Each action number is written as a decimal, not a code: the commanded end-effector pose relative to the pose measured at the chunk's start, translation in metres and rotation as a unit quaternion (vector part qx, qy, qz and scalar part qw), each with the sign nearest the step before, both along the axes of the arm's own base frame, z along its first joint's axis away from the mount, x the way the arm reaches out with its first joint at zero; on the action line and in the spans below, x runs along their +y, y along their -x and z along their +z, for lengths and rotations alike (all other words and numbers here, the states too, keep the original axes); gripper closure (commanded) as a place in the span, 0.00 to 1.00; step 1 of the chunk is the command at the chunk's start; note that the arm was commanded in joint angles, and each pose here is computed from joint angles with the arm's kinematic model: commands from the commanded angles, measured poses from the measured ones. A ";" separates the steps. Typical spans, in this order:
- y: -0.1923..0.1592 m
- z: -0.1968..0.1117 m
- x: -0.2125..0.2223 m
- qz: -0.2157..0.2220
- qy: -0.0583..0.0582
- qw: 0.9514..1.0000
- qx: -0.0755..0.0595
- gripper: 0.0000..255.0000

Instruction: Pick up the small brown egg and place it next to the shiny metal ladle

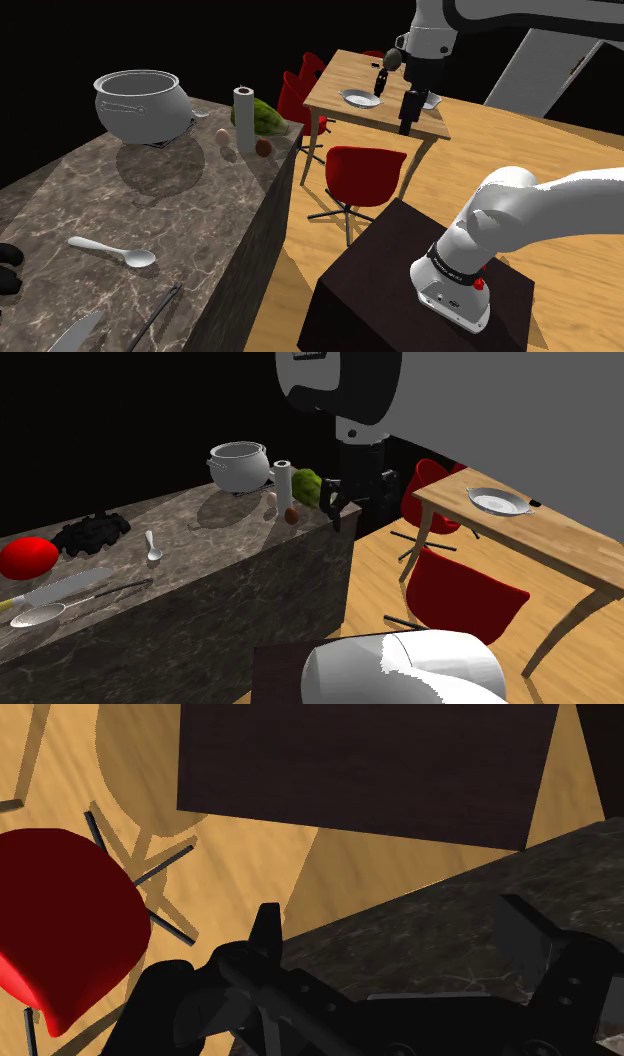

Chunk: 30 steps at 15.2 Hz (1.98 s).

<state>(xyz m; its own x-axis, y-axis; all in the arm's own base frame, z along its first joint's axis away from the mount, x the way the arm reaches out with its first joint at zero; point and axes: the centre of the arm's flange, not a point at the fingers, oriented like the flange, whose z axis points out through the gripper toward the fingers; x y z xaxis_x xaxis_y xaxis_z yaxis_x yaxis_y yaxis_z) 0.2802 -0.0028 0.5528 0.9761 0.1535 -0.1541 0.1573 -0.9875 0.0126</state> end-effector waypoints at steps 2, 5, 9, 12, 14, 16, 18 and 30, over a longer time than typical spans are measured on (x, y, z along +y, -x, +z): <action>-0.010 -0.006 0.003 -0.001 -0.002 1.000 -0.003 0.00; -0.040 -0.025 0.012 -0.005 -0.006 1.000 -0.011 0.00; -0.081 -0.050 0.025 -0.011 -0.013 1.000 -0.022 0.00; -0.112 -0.067 0.034 -0.015 -0.018 0.999 -0.030 0.00; -0.133 -0.079 0.040 -0.018 -0.021 0.999 -0.035 0.00; -0.155 -0.090 0.046 -0.020 -0.024 0.999 -0.040 0.00; -0.176 -0.101 0.052 -0.023 -0.028 0.998 -0.046 0.00; -0.307 -0.160 0.087 -0.039 -0.047 0.995 -0.078 0.00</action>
<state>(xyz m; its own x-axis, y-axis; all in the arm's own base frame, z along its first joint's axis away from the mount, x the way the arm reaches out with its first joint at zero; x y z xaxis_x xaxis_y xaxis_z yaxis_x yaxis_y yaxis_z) 0.5759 0.0822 0.3974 0.9963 0.0854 0.0051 0.0855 -0.9946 -0.0589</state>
